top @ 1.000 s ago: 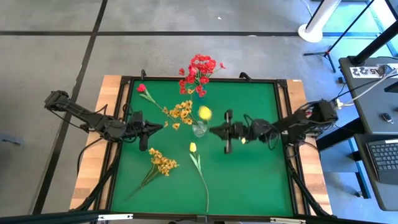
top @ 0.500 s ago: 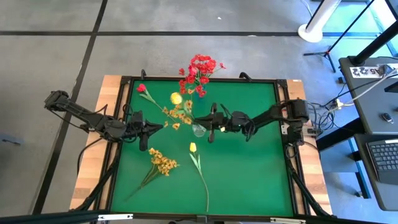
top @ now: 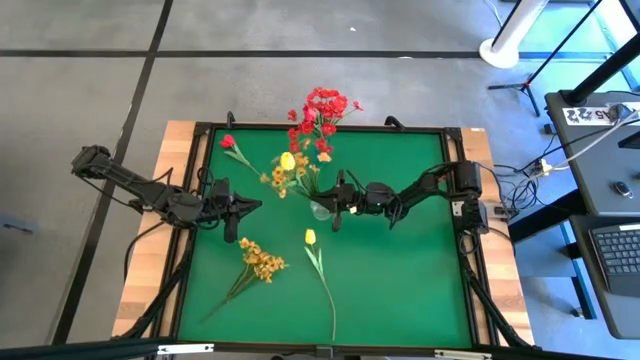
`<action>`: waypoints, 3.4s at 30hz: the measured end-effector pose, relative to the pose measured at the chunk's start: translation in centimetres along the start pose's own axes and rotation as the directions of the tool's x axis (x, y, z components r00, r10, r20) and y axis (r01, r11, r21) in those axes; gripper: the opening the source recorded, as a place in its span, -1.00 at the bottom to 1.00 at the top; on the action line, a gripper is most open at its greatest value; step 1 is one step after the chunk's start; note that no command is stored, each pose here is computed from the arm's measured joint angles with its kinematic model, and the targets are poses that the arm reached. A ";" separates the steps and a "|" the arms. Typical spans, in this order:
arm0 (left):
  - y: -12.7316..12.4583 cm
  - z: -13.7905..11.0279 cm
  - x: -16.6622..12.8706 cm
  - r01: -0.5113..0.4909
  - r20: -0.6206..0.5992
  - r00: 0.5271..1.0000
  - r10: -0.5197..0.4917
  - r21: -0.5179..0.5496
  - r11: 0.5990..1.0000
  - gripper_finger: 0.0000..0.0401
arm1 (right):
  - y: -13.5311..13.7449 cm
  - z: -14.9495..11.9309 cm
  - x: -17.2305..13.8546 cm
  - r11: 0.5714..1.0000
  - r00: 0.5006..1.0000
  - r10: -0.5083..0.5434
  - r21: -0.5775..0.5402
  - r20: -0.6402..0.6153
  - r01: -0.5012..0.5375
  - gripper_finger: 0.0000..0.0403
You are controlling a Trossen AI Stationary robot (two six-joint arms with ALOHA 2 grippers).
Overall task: Sort flowers into vase by color
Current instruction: Put the bottom yellow tulip into the transparent vase, then adjust the transparent vase
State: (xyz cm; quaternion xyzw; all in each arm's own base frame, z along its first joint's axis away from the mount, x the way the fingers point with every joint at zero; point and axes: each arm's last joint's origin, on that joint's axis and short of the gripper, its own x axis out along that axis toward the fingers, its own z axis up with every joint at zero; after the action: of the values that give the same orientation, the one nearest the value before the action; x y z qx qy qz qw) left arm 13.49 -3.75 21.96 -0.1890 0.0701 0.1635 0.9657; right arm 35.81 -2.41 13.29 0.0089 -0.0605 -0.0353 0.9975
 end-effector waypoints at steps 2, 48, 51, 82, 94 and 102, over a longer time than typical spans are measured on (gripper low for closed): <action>0.0 0.0 0.0 0.000 0.000 1.000 0.000 -0.001 1.000 -1.00 | 0.0 0.0 0.0 1.000 1.000 0.014 0.000 -0.001 -0.014 -0.97; -0.1 0.0 0.0 0.023 -0.013 1.000 -0.023 -0.022 1.000 -1.00 | 0.2 1.0 -7.0 0.998 0.976 0.047 0.061 -0.212 -0.035 -0.63; -0.1 0.0 0.0 0.023 -0.012 1.000 -0.023 -0.022 1.000 -1.00 | 0.2 0.9 -7.0 0.997 0.974 0.048 0.072 -0.220 -0.033 -0.45; -0.1 0.0 0.0 0.026 -0.015 1.000 -0.026 -0.020 0.999 -1.00 | 3.8 2.9 -8.8 0.999 0.915 -0.037 -0.008 -0.402 0.037 -0.24; 0.0 -0.2 0.0 0.017 -0.030 0.999 -0.018 -0.007 1.000 -1.00 | 5.1 5.6 -9.9 1.000 0.937 -0.028 -0.014 -0.349 0.024 -0.24; 0.0 -0.2 0.0 0.017 -0.031 0.999 -0.017 -0.006 1.000 -1.00 | 4.9 5.5 -10.2 0.998 0.917 -0.058 -0.024 -0.394 0.053 -0.24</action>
State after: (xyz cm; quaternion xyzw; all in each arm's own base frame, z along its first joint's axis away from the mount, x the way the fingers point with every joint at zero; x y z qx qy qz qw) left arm 13.46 -3.81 21.75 -0.1946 0.0830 0.1527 0.9653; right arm 25.41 3.10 17.63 0.0113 0.1419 -0.0613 0.9879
